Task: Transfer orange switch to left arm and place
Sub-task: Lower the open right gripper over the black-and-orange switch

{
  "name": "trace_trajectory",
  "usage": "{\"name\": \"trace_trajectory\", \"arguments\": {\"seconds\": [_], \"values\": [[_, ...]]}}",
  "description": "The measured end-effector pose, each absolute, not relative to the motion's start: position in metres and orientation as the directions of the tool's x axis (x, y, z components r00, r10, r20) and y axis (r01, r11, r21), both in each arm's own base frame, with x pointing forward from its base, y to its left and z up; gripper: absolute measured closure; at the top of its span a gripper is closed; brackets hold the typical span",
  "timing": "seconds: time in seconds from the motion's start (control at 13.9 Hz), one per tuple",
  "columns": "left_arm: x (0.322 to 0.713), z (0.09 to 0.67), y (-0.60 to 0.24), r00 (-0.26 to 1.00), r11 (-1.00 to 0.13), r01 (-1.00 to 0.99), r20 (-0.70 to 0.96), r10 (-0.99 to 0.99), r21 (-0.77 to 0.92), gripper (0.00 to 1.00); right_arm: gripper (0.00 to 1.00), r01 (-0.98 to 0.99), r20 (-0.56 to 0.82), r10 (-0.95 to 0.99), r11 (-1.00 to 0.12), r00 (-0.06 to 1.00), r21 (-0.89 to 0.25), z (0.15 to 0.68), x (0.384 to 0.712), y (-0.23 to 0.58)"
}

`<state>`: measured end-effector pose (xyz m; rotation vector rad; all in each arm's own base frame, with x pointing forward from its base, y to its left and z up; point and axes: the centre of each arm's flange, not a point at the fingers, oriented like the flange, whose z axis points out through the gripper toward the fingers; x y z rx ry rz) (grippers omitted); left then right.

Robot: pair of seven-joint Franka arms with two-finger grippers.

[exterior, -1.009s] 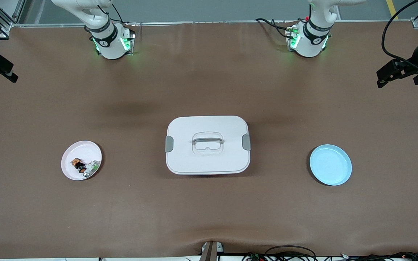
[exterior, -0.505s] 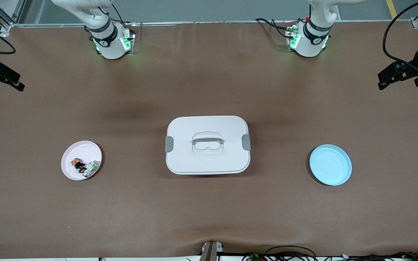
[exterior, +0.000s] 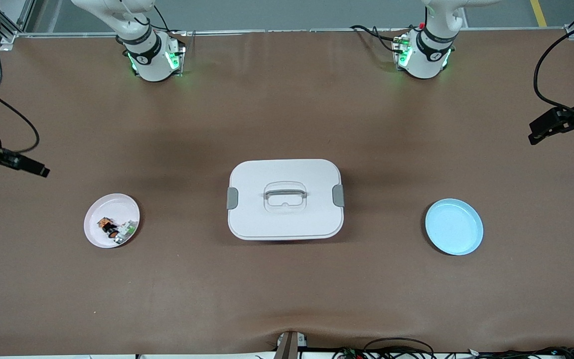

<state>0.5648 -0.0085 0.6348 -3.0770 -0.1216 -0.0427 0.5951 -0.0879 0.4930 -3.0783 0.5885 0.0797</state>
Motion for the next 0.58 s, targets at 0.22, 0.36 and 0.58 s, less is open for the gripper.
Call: {"name": "trace_trajectory", "arguments": {"seconds": [0.22, 0.36, 0.58], "values": [[0.565, 0.637, -0.006, 0.996, -0.995, 0.085, 0.035, 0.083, -0.060, 0.00, 0.00, -0.461, -0.043, -0.461, -0.887, 0.887, -0.004, 0.445, 0.617, -0.089], [0.565, 0.637, -0.005, 0.996, -0.994, 0.086, 0.036, 0.084, -0.060, 0.00, 0.00, -0.498, -0.049, -0.496, -0.867, 0.867, -0.037, 0.415, 0.627, -0.087], [0.565, 0.638, -0.005, 0.996, -0.994, 0.086, 0.036, 0.084, -0.060, 0.00, 0.00, -0.524, -0.061, -0.521, -0.849, 0.852, -0.071, 0.377, 0.637, -0.086]]}}
